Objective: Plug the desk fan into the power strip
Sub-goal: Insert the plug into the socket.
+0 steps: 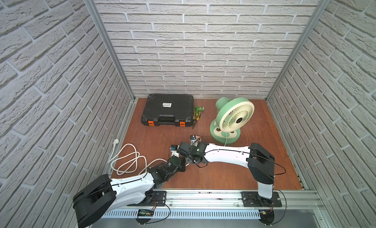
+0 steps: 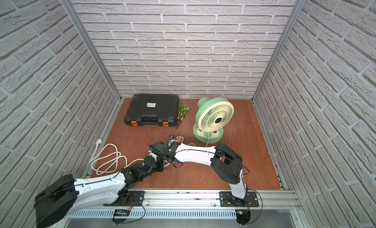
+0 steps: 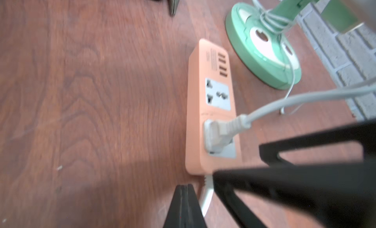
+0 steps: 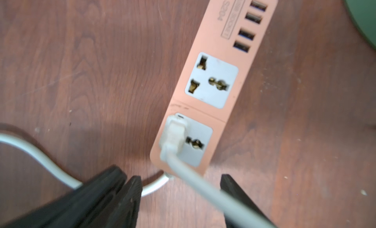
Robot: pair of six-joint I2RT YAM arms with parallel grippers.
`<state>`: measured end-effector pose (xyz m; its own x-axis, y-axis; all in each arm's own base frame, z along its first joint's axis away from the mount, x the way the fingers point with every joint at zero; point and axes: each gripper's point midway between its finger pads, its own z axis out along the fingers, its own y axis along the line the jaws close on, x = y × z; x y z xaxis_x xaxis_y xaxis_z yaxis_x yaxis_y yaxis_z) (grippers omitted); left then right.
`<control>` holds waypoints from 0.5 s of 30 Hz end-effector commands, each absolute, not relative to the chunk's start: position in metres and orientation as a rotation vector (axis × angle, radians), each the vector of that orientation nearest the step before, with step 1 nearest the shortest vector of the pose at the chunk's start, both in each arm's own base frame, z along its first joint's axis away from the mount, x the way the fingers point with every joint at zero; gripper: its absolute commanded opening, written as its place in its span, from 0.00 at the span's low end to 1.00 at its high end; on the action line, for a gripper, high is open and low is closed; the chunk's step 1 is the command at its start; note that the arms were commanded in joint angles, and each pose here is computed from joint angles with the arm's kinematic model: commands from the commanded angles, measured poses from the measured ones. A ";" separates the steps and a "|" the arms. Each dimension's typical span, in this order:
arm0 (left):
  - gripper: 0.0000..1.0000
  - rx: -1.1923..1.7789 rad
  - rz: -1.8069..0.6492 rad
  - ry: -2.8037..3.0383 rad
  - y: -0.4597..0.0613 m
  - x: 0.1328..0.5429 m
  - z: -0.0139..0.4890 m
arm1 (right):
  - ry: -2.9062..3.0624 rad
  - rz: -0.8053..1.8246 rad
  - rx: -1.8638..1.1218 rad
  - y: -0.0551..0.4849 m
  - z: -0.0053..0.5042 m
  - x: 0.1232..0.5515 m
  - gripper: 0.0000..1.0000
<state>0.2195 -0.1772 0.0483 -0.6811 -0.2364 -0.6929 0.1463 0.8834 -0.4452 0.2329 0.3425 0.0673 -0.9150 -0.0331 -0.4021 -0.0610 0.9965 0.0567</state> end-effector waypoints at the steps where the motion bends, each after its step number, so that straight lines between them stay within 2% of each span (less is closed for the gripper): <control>1: 0.00 -0.094 -0.651 2.156 -0.184 0.232 0.073 | 2.728 0.212 -0.194 0.347 0.084 0.219 0.67; 7: 0.00 -0.091 -0.650 2.145 -0.181 0.234 0.078 | 2.637 0.405 -0.310 0.334 0.119 0.203 0.70; 15: 0.00 -0.096 -0.662 2.131 -0.181 0.242 0.090 | 2.379 0.428 -0.173 0.271 0.174 0.212 0.70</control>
